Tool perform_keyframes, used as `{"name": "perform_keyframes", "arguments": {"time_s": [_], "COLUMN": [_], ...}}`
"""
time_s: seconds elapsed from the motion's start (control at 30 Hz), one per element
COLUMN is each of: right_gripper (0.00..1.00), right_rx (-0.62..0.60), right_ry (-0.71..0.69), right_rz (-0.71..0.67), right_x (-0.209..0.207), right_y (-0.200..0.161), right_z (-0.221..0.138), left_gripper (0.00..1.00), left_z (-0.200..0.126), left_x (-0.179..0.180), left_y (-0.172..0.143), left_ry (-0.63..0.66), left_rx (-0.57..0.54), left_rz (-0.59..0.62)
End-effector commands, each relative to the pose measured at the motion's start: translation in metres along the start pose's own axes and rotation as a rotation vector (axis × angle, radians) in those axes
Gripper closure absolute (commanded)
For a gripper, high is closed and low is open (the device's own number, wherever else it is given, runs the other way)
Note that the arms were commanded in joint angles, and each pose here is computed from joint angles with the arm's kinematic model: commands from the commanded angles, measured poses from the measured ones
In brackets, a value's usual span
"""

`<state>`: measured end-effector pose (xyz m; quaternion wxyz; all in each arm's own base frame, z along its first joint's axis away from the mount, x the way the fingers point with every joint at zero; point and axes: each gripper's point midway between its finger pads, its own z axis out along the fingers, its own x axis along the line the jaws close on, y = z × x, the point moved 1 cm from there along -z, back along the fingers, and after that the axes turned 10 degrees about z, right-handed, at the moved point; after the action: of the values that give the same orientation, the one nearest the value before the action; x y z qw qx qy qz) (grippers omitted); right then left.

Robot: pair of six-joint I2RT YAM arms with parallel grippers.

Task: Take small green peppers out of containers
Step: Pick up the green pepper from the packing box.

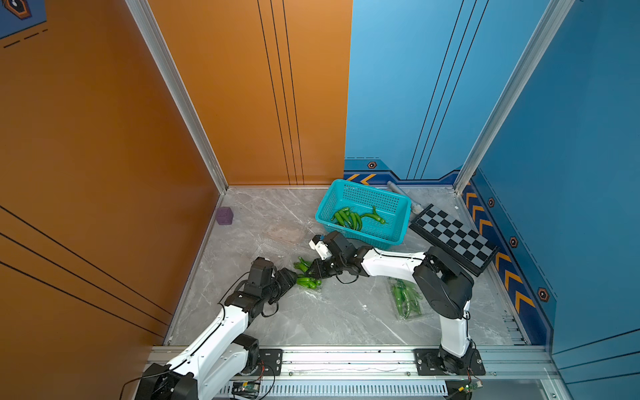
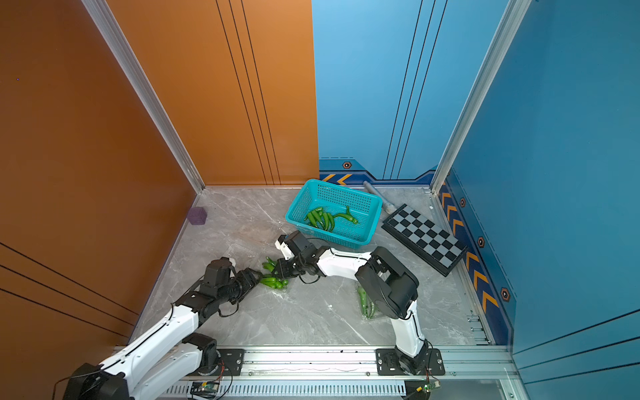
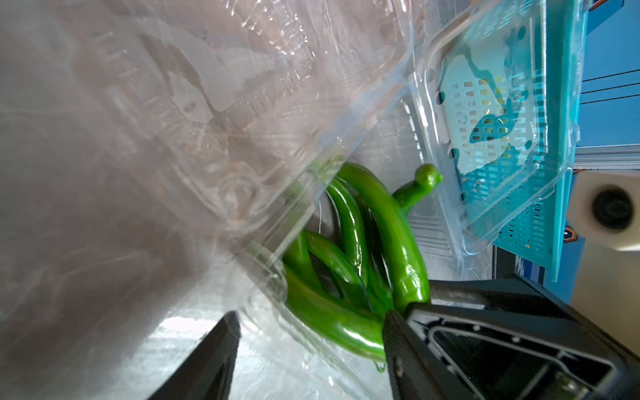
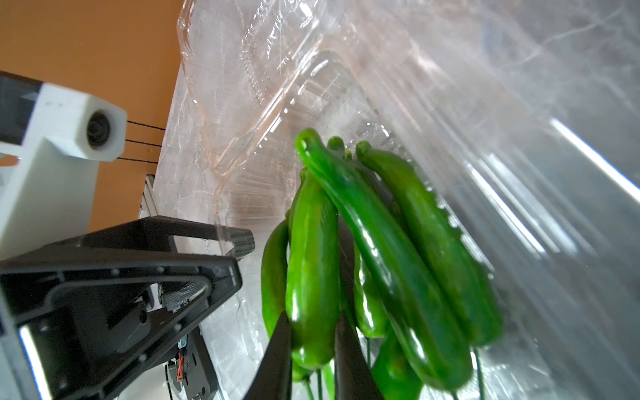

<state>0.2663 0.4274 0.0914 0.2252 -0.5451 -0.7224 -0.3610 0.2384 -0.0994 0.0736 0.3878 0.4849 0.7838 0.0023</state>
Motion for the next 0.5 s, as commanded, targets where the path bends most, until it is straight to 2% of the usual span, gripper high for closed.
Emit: {"name": "perform_keyframes", "arguments": {"time_s": [0.0,0.23,0.47], "right_gripper": [0.90,0.90,0.90], "right_rx": [-0.041,-0.073,-0.156], "right_ry": [0.043,0.029,0.022], "right_rz": [-0.051,-0.058,-0.075], "right_x": [0.028,0.028,0.029], "right_y": [0.013,0.019,0.043], "right_z": [-0.026,-0.042,-0.080], "left_gripper": [0.32,0.32,0.32], "left_z": [-0.002,-0.003,-0.004], "left_x": [0.002,0.002,-0.001], "left_y": [-0.001,0.000,0.003], "left_ry": [-0.001,-0.002,-0.007], "left_rx": [0.009,0.001,-0.001], "left_rz": [0.014,0.006,0.008]}}
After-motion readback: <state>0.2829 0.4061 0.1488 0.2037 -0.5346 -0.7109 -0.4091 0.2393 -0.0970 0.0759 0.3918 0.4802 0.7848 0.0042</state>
